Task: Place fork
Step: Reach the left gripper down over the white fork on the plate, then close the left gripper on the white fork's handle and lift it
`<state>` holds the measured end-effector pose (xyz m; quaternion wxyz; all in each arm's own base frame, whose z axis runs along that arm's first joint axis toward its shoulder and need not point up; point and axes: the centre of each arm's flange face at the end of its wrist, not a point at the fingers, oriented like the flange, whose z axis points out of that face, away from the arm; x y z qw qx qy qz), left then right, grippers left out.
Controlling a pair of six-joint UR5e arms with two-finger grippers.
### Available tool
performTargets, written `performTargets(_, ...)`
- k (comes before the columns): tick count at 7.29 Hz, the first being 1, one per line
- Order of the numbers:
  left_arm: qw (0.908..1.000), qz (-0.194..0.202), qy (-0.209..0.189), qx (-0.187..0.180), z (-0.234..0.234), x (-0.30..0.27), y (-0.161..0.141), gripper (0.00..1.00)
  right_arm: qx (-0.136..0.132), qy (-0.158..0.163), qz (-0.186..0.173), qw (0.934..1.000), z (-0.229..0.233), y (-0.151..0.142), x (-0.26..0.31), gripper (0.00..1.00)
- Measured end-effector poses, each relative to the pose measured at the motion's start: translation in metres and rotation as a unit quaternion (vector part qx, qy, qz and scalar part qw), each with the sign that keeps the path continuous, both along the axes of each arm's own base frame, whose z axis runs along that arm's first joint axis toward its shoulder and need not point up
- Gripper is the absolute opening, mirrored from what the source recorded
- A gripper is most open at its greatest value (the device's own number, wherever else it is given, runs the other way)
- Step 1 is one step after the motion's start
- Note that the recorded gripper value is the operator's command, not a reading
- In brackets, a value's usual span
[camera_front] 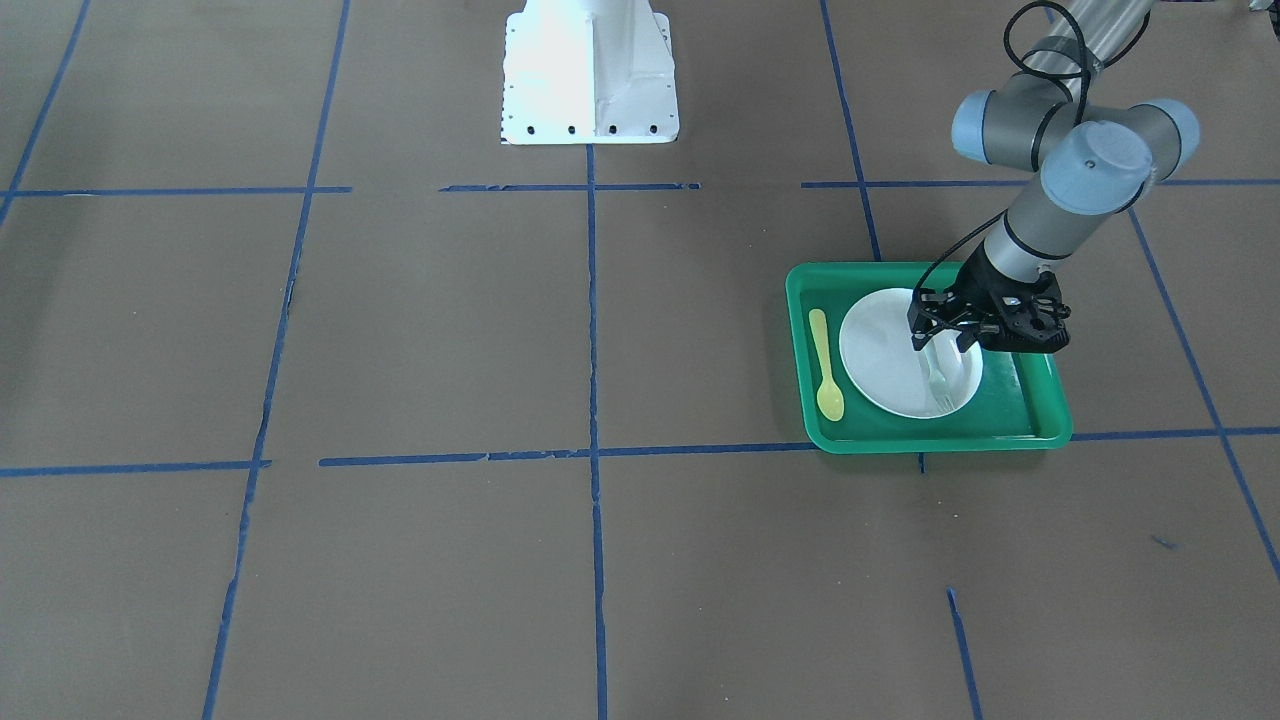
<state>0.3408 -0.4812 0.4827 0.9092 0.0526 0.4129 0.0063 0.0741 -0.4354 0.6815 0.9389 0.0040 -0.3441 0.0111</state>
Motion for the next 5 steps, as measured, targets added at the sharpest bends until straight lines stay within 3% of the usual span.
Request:
performTargets(3, 0.9999, 0.001, -0.010, -0.007, 0.011, 0.008, 0.000, 0.51, 0.000, 0.000, 0.000, 1.0000, 0.000, 0.000, 0.000, 1.00)
performTargets(4, 0.9999, 0.000, -0.013, -0.008, 0.013, 0.008, -0.001, 0.43, 0.000, 0.000, 0.000, 1.0000, 0.000, 0.000, 0.000, 1.00)
performTargets(5, 0.9999, 0.000, -0.013, -0.008, 0.014, 0.009, -0.001, 0.20, 0.000, 0.000, 0.000, 1.0000, 0.000, 0.000, 0.000, 1.00)
